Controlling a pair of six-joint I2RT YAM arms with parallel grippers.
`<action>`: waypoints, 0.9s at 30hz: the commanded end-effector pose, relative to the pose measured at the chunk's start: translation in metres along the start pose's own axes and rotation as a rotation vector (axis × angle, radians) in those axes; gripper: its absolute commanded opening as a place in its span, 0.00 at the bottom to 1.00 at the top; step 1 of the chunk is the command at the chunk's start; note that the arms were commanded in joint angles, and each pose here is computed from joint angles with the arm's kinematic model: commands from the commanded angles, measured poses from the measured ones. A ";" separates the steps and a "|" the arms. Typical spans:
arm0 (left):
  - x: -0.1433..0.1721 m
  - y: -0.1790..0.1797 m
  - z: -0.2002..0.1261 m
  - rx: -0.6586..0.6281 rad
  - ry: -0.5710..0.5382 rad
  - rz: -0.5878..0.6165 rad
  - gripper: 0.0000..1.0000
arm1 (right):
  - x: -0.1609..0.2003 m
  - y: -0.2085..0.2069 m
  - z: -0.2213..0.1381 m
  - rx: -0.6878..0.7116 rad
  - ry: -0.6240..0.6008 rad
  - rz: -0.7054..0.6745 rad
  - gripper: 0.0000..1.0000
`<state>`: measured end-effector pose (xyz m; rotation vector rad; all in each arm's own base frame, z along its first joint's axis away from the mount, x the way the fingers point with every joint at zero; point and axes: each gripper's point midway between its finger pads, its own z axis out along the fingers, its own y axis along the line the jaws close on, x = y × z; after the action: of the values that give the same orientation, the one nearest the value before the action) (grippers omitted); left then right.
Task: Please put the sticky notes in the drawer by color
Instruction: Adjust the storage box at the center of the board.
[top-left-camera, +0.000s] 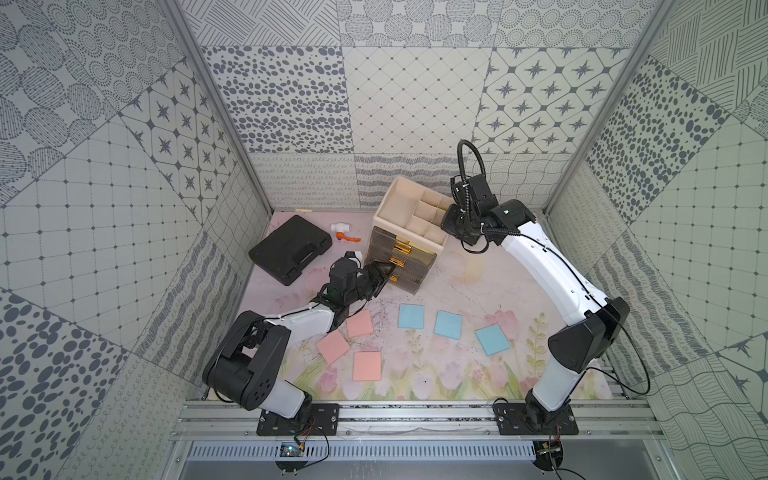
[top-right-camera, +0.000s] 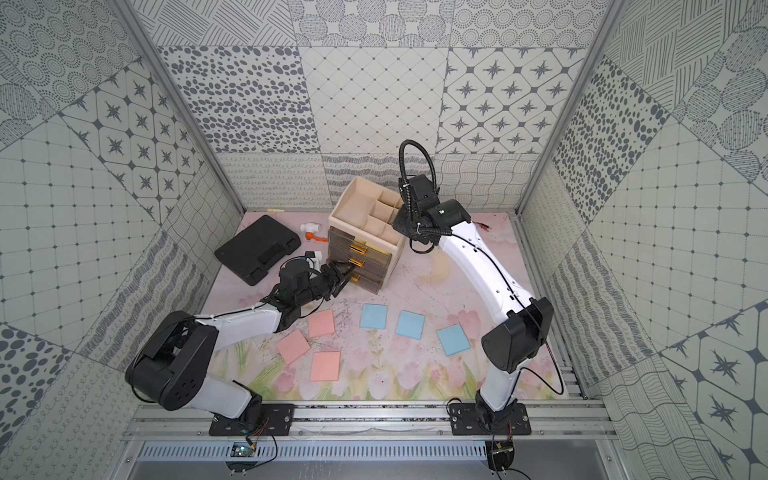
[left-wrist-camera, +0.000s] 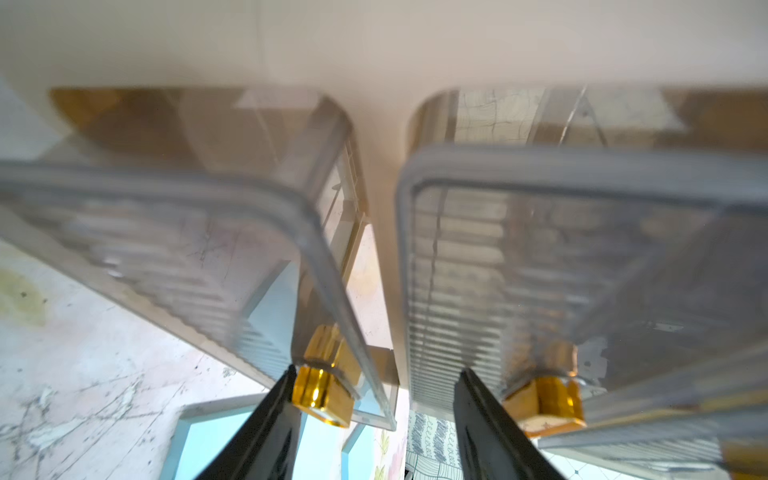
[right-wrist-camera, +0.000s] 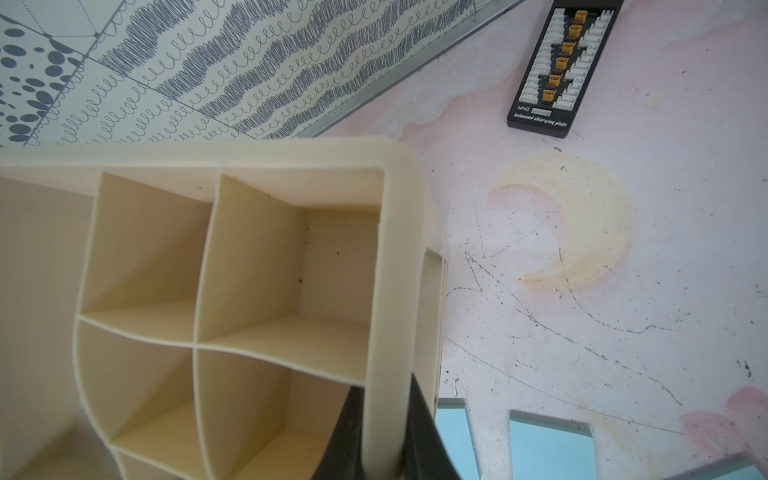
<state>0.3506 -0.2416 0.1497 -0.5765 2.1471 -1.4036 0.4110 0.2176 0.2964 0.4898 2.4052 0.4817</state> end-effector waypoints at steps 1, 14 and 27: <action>0.020 -0.016 -0.013 0.011 0.110 0.096 0.67 | -0.016 0.011 -0.014 -0.024 -0.071 0.009 0.09; 0.050 0.003 -0.018 -0.015 0.260 0.062 0.71 | -0.026 -0.011 -0.016 0.067 -0.151 0.050 0.00; 0.015 -0.038 -0.005 0.217 0.068 0.076 0.60 | -0.028 -0.006 0.001 0.044 -0.166 0.086 0.00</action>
<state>0.3135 -0.2498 0.1380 -0.4479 2.2831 -1.4703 0.4093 0.1871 0.2745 0.5694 2.3990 0.2420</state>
